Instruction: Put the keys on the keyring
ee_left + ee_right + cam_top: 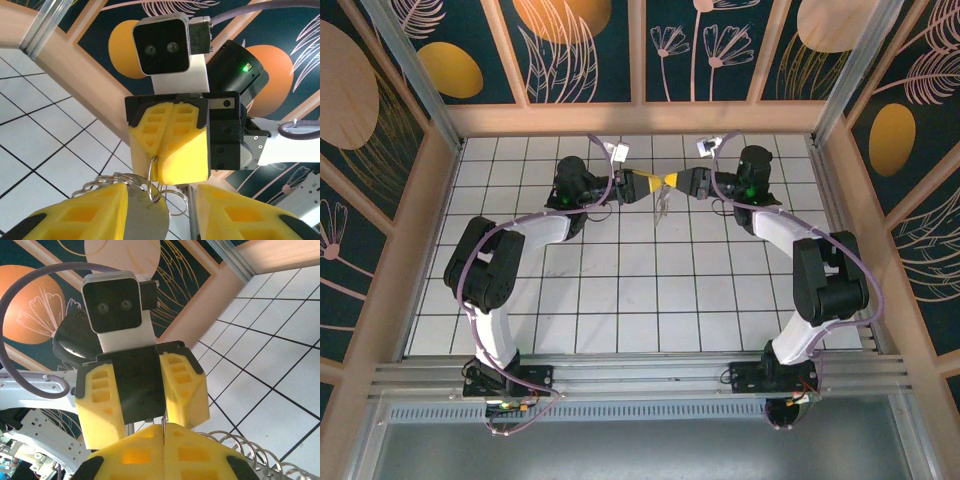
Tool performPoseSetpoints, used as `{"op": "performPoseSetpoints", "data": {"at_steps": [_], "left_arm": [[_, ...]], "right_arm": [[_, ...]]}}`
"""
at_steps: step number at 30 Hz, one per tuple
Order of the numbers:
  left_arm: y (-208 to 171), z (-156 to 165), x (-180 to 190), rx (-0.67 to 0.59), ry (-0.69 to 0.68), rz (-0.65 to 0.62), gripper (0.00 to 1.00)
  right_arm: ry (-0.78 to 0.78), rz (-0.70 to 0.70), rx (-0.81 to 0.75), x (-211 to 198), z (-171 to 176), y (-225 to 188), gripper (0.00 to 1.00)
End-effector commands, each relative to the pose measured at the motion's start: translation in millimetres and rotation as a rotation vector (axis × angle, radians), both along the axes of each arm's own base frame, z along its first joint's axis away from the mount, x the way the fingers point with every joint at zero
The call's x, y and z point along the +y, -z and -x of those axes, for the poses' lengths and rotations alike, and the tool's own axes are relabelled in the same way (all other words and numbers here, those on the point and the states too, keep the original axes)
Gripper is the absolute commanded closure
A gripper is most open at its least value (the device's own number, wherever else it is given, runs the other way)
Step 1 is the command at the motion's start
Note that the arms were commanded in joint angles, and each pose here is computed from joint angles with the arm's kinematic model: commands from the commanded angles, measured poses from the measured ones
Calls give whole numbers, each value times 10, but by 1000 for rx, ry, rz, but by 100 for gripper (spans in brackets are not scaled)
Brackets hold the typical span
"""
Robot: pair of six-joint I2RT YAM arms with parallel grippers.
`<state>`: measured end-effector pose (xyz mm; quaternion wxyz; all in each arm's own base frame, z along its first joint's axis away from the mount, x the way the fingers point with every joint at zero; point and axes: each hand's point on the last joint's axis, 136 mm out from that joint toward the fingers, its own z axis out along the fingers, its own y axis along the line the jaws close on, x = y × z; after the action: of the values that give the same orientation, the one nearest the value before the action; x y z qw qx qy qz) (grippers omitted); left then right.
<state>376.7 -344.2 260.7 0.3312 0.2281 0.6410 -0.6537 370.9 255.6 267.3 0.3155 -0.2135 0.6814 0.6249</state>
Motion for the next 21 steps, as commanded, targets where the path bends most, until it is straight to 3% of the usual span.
{"op": "performPoseSetpoints", "data": {"at_steps": [1,9,21], "left_arm": [[-23,29,34,-23,20,25,60],[-42,61,38,-29,29,32,66],[-40,89,33,-26,42,38,85]], "right_arm": [[-26,-10,-69,75,-11,-132,100],[-31,-10,-61,110,-22,-111,100],[-26,-6,-53,137,-36,-91,100]]}}
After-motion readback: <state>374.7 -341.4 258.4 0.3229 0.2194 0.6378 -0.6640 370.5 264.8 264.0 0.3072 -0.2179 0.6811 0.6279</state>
